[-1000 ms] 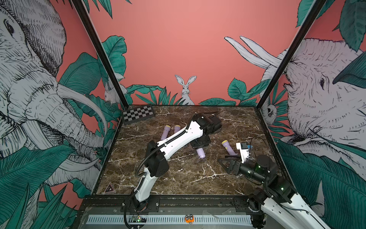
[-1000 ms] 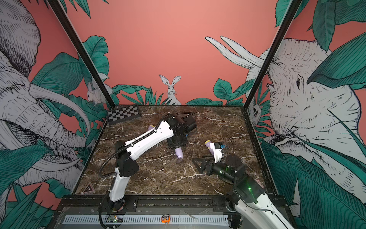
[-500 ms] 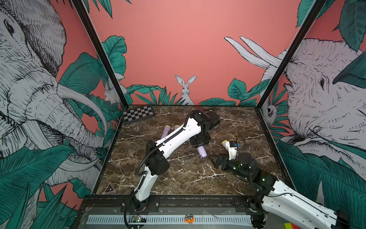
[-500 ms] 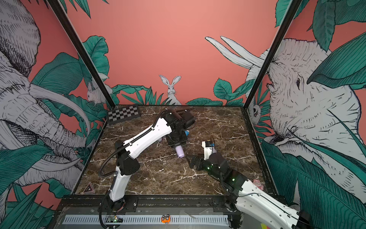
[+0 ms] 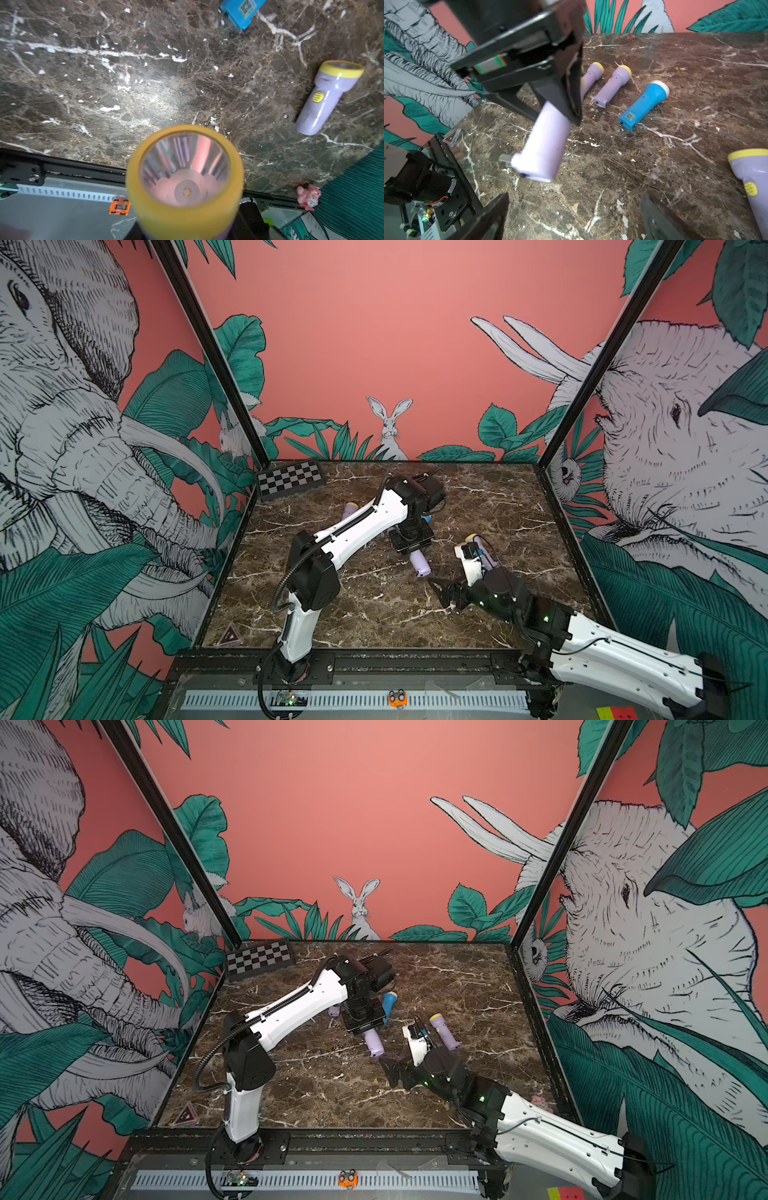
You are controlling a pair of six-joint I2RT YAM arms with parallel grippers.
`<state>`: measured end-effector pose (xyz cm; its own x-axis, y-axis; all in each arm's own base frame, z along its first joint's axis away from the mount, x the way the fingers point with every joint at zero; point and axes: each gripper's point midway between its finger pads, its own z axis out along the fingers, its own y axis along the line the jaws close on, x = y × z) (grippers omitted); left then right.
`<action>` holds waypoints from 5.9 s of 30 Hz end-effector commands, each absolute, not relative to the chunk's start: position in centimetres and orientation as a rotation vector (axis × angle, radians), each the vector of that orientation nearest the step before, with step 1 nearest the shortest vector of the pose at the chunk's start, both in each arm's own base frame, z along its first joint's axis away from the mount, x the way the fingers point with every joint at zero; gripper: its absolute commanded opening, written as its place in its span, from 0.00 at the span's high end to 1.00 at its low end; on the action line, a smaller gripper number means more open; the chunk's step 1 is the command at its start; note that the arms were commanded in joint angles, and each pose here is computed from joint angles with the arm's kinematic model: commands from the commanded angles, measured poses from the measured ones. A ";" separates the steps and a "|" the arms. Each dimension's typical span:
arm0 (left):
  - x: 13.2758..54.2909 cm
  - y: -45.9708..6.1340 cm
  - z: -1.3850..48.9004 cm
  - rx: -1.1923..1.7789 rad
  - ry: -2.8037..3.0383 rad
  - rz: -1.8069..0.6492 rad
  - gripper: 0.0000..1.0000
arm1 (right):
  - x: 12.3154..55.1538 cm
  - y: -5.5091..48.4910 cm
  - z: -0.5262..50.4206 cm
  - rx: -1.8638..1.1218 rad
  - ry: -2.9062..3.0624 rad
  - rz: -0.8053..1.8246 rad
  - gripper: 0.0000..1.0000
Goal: Close the plug at the bottom of the flashlight
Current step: Close the plug of the flashlight, then place the flashlight at the center of the board.
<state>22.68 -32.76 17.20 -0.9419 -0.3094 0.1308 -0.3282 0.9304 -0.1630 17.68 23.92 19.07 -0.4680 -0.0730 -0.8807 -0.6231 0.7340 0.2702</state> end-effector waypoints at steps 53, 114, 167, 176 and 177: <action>21.8 -34.2 18.2 0.529 -2.891 0.629 1.00 | 20.9 20.6 19.0 -0.426 1.862 0.294 0.01; 30.7 -36.2 16.7 -0.322 -3.189 0.279 1.00 | 17.4 9.0 33.3 -0.308 1.761 0.279 0.01; 27.1 -41.6 3.6 -0.481 -2.919 0.262 0.84 | 18.0 10.6 30.1 -0.271 1.915 0.296 0.01; 27.0 -41.1 6.6 -0.492 -2.945 0.276 0.14 | 18.2 10.3 28.3 -0.224 1.996 0.253 0.01; 26.9 -41.0 6.9 -0.491 -2.942 0.277 0.11 | 18.1 10.3 28.1 -0.221 2.007 0.255 0.01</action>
<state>27.40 -41.87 3.34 -0.9337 0.3356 0.1247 0.3083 0.9307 -0.1969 18.00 10.85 27.92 -0.4140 -0.0823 -0.9065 -0.3115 0.9486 0.0561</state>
